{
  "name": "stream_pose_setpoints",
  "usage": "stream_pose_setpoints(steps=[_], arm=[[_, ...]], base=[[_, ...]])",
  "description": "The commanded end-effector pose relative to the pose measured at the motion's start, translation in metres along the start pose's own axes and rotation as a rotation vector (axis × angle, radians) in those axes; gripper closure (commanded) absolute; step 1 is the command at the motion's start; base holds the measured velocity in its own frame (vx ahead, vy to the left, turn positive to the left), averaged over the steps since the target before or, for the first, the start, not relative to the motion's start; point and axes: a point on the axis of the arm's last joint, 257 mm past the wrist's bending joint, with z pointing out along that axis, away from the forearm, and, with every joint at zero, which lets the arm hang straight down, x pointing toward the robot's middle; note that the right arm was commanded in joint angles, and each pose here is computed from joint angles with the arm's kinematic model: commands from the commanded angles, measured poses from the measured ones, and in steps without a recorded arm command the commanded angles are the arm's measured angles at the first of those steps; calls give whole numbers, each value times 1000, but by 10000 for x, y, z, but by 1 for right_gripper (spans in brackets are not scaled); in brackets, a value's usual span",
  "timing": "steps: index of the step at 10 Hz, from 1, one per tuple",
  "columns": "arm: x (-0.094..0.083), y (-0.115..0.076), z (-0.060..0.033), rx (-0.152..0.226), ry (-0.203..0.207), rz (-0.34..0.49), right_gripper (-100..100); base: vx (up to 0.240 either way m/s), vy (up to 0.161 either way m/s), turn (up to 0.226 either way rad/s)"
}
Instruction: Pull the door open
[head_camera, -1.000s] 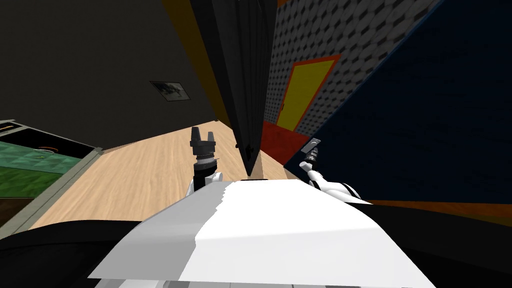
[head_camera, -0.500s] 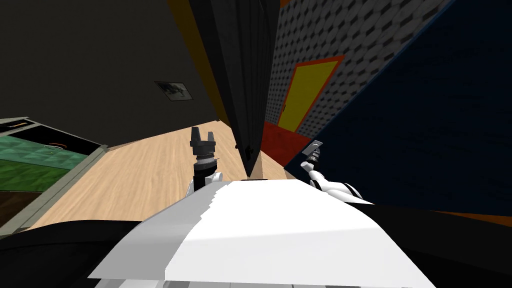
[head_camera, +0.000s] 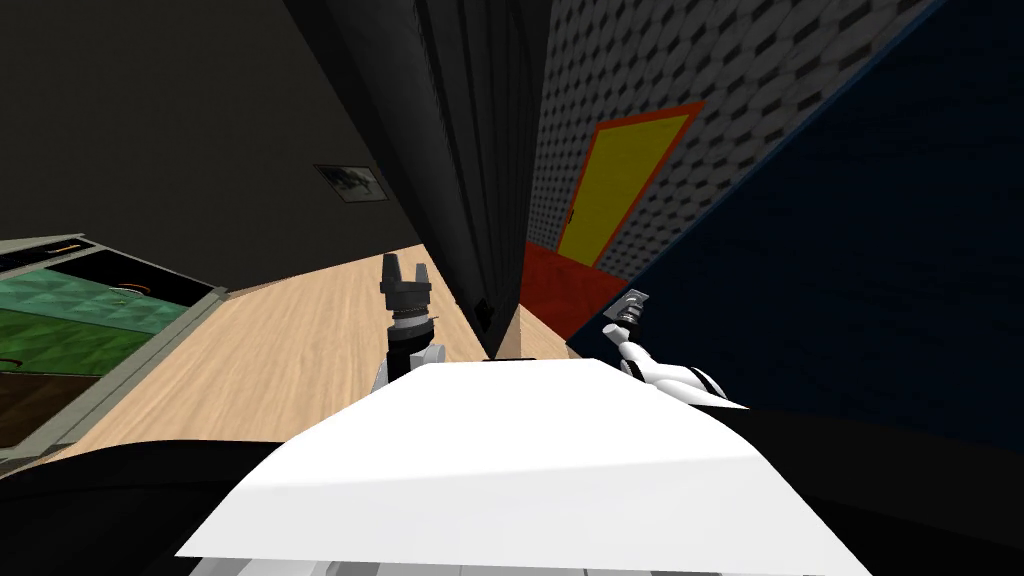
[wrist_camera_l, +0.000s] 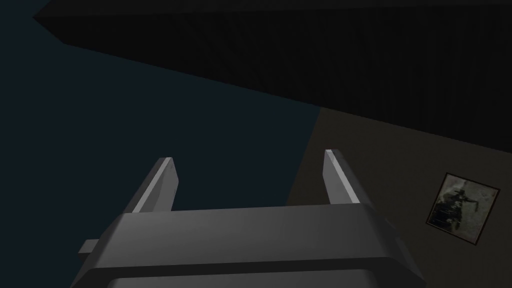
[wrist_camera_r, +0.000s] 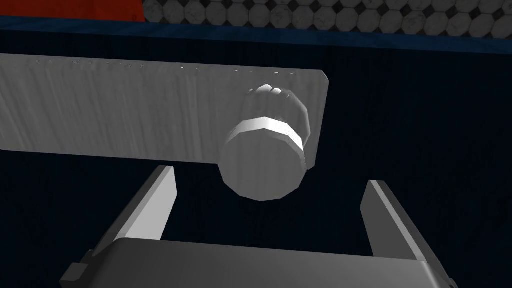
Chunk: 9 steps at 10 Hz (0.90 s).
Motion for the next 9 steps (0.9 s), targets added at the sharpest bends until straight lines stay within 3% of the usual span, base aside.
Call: stream_pose_setpoints(steps=[1, 3, 4, 9], arm=[[-50, -8, 2, 0, -11, -1, -100], [-57, -7, 6, 0, -13, -1, -100], [-57, -7, 6, 0, -13, -1, 100], [-57, -7, 6, 0, -13, -1, 100]], base=[[122, -160, 98], [13, -104, 140], [-8, 9, -32], [1, 12, -5]])
